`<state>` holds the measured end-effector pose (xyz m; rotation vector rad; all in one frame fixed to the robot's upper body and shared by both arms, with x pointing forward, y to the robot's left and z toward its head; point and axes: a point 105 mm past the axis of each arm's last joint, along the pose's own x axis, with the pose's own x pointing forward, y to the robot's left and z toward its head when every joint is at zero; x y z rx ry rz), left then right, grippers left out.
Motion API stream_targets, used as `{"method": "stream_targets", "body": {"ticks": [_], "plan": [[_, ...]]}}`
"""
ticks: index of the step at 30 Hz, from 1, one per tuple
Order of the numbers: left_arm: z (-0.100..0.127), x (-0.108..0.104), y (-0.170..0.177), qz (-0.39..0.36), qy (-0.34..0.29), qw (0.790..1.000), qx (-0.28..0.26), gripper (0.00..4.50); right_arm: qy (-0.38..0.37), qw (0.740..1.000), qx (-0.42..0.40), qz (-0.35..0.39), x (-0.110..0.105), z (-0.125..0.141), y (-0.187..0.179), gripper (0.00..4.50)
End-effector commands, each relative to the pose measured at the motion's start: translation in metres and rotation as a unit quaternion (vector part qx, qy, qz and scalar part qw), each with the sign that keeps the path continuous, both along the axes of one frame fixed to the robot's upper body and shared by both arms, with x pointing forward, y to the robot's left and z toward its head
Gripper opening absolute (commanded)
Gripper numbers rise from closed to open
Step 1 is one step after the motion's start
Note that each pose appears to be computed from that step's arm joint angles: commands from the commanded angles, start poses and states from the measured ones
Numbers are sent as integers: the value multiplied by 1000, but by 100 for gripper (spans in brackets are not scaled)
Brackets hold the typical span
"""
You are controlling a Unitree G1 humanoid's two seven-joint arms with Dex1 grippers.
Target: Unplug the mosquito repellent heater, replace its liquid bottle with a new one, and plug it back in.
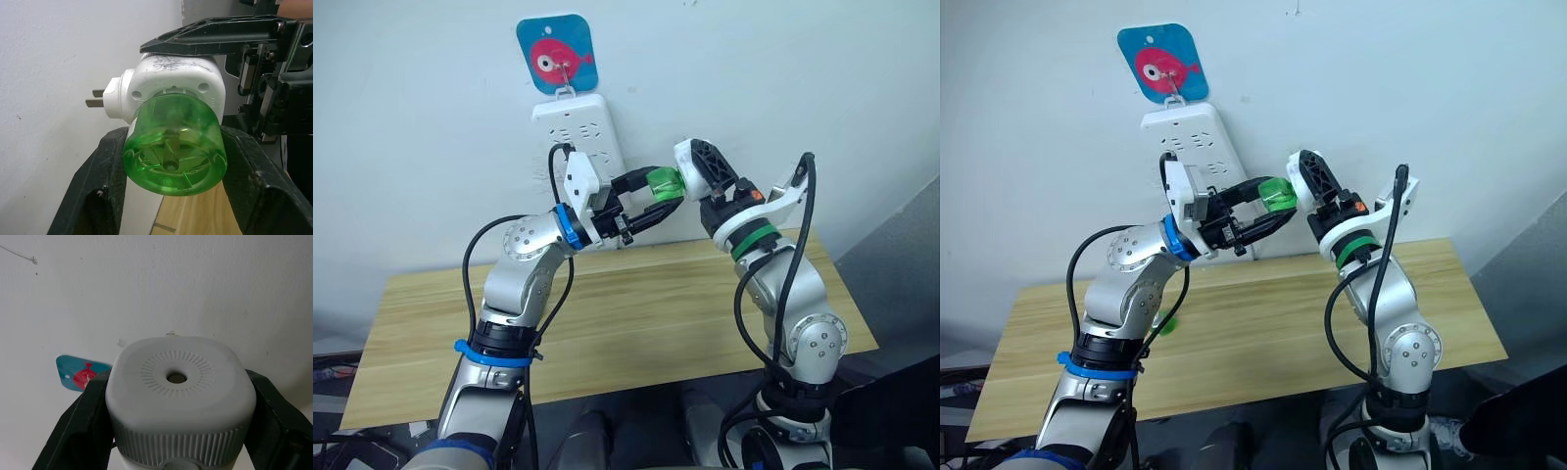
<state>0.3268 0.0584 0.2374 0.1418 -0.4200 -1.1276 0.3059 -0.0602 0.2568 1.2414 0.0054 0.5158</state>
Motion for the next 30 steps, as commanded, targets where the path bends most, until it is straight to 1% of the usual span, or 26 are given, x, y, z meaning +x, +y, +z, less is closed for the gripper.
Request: {"method": "stream_targets", "body": {"ticks": [1,4,7,8,9,12,15,18,21,23,24,26,28,30], "plan": [[17,-2,2,-1,-24,1000,-16,233,-26,999,4,27,-12,8,8,299],[15,-3,3,-4,-28,1000,-8,233,-30,999,8,36,-14,9,8,299],[11,-6,3,-9,-37,999,7,233,-43,999,17,21,-15,12,-2,404],[9,-7,4,-11,-38,999,12,233,-48,999,15,18,-15,13,-7,434],[8,-7,5,-12,-39,999,14,233,-51,998,14,18,-16,13,-10,450],[-2,-11,7,-19,-37,999,28,233,-55,998,-16,31,-17,7,-23,450],[-14,-18,9,-29,-38,998,47,233,-61,993,-80,63,-16,-4,-43,450],[-20,-22,12,-31,-39,997,56,233,-60,986,-127,94,-14,-11,-56,450],[-30,-28,16,-33,-47,996,72,233,-62,961,-235,135,-10,-30,-69,450],[-35,-33,19,-41,-63,993,90,233,-60,937,-297,175,-13,-43,-69,450],[-38,-36,20,-46,-67,992,98,233,-59,928,-313,194,-15,-48,-69,450],[-45,-41,24,-58,-68,989,115,233,-42,916,-303,261,-21,-57,-67,450],[-48,-46,27,-70,-75,986,130,233,-46,908,-247,335,-30,-52,-66,450],[-47,-47,29,-77,-81,984,139,233,-36,898,-222,377,-32,-50,-66,450]]}}
